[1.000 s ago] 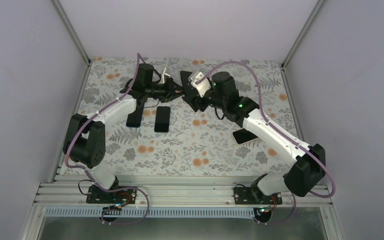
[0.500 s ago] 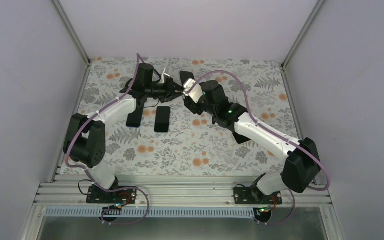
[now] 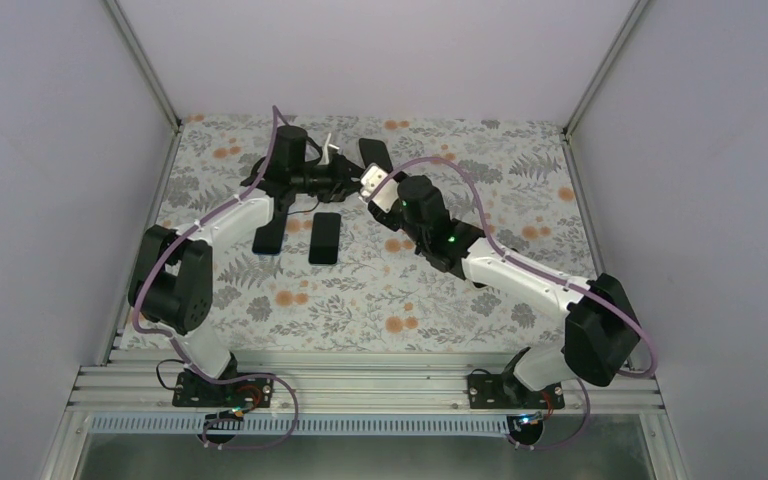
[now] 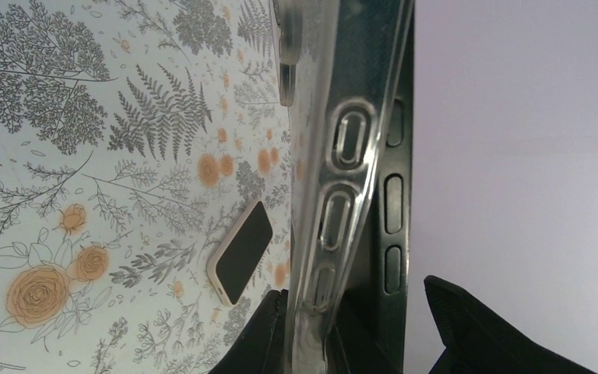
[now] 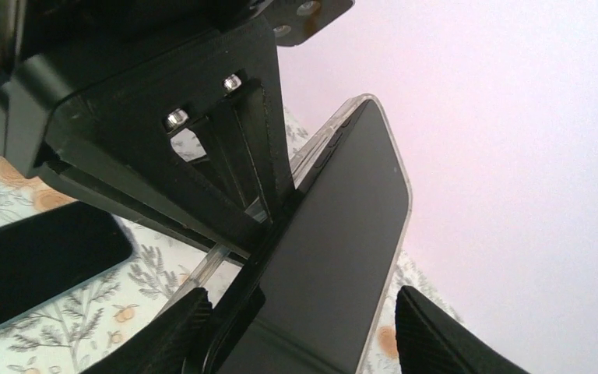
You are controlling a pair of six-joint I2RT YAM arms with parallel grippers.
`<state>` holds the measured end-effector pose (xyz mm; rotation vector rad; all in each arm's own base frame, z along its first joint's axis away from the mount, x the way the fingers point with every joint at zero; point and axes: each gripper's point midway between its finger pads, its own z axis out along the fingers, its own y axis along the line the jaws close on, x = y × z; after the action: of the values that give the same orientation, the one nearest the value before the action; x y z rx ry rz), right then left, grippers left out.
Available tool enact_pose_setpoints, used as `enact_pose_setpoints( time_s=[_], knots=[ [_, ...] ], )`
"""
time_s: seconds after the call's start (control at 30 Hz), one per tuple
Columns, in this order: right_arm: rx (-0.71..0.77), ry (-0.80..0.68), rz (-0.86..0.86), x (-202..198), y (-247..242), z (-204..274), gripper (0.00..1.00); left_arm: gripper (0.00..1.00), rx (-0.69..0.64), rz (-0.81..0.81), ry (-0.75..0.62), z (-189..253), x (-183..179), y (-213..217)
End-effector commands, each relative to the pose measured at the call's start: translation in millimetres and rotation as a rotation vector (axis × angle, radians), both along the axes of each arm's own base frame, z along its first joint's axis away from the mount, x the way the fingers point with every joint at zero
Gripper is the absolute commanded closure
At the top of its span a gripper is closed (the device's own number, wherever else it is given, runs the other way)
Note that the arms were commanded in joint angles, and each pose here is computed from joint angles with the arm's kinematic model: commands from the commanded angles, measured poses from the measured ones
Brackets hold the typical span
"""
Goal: Take the phone out of the phone case
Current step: Remove the phone case from the phone.
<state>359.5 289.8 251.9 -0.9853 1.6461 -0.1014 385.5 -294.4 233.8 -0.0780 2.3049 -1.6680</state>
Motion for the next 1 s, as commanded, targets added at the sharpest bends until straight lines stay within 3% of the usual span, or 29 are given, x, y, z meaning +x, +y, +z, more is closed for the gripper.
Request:
enact_pose_setpoints(
  time_s=[0.0,0.3,0.53,0.97],
  knots=[
    [-0.069,-0.122,-0.122,15.9,-23.9,5.4,0.46,0.98,-0.064,-0.047,-0.042,19.1,-3.7,-3.4],
    [-0.077,-0.14,-0.146,20.0,-25.9,11.8,0.66,0.98,-0.049,-0.037,-0.039,16.3,-6.4,-0.6],
    [-0.075,-0.173,-0.165,19.2,-32.6,29.5,0.95,0.98,-0.026,-0.019,-0.036,12.5,-2.8,2.1],
    [0.086,-0.094,-0.145,22.6,-43.1,77.3,0.96,0.98,0.131,0.122,-0.027,-18.3,17.9,32.1]
  ],
)
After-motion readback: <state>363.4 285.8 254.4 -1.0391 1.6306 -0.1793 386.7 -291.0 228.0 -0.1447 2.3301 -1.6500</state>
